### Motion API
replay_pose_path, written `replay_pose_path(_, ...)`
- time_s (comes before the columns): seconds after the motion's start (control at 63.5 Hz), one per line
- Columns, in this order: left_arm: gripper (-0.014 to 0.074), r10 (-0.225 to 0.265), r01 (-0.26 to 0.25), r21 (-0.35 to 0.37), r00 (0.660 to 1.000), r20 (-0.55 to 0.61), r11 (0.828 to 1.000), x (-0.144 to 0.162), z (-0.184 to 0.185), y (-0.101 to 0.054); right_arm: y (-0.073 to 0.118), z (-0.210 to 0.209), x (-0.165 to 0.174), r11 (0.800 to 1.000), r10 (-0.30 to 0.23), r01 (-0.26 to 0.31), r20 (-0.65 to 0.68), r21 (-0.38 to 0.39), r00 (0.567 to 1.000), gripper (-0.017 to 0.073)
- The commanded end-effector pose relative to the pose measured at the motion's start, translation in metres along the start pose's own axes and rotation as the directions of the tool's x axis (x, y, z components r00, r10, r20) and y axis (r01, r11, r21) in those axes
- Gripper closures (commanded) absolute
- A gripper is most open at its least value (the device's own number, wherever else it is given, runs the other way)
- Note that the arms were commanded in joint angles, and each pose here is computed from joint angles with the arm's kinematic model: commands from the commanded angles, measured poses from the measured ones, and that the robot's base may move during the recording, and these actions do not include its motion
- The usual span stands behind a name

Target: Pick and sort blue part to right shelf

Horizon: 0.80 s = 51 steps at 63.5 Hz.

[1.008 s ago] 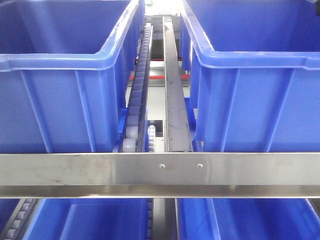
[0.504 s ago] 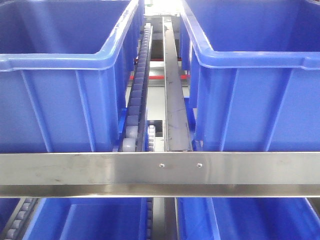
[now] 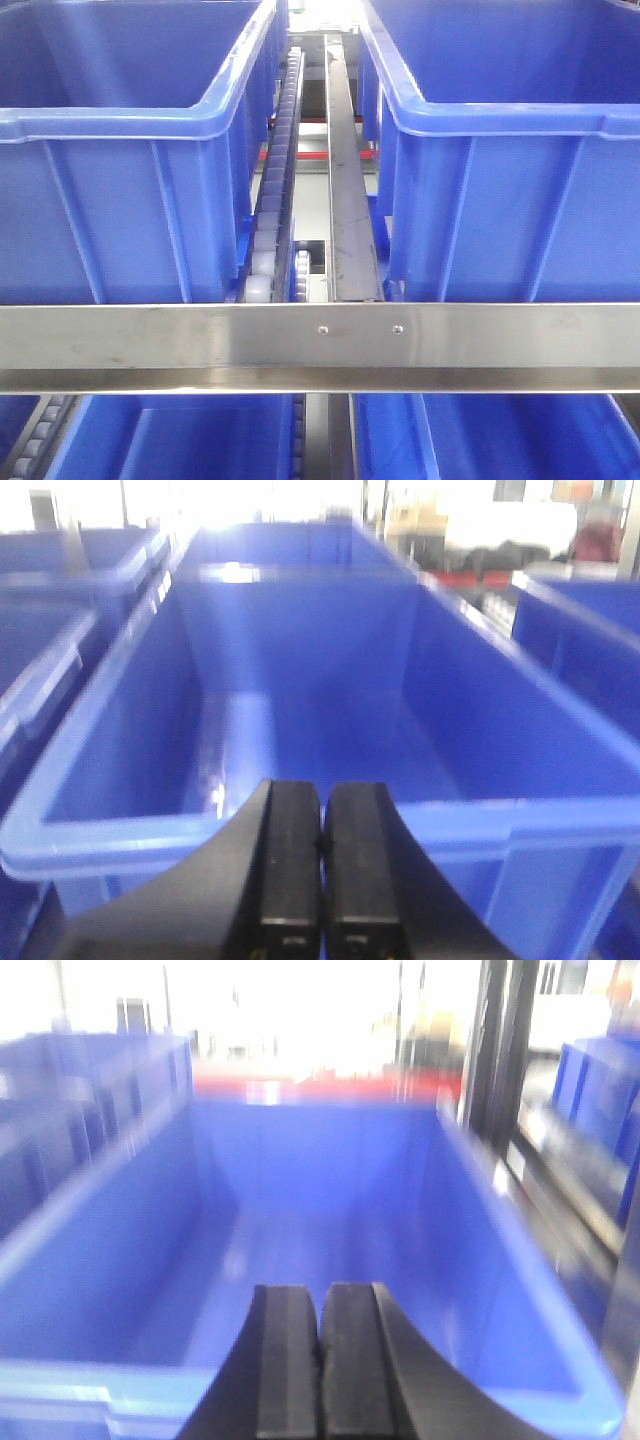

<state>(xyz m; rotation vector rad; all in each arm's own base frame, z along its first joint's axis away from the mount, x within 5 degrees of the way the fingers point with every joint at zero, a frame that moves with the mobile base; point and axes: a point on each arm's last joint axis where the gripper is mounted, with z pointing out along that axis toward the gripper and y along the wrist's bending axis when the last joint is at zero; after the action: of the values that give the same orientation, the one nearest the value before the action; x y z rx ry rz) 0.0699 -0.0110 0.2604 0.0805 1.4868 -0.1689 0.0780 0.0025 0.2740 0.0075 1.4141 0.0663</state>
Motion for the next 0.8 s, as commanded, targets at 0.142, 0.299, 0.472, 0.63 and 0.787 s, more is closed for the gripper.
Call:
replay_pose_path(0.142,0.0459,-0.005,0.008,-0.026,0.992,0.125,1.000,-0.018,-0.003,0.002,-0.001,0.000,-0.017,1.000,0.002,-0.003,0.106,0.011,0.994,0.0484)
replay_pose_path(0.299,0.0459,-0.005,0.008,-0.026,0.992,0.125,1.000,-0.018,-0.003,0.002,-0.001,0.000,-0.017,1.000,0.002,-0.003,0.106,0.011,0.994,0.0484)
replay_pose_path(0.472,0.0459,-0.005,0.008,-0.026,0.992,0.125,1.000,-0.018,-0.003,0.002,-0.001,-0.001,-0.015,1.000,0.002,-0.003,0.104,0.011,0.995,0.0484)
replay_pose_path(0.63,0.0459,-0.005,0.008,-0.026,0.992,0.125,1.000,-0.018,-0.003,0.002,-0.001,-0.008,0.003,1.000,-0.023,0.023,0.089,0.009,0.996,0.0484)
replay_pose_path(0.787,0.0459,-0.005,0.008,-0.026,0.992,0.125,1.000,-0.018,-0.003,0.002,-0.001,-0.027,0.019,0.999,-0.039,0.039,0.090,-0.001,0.995,0.0484)
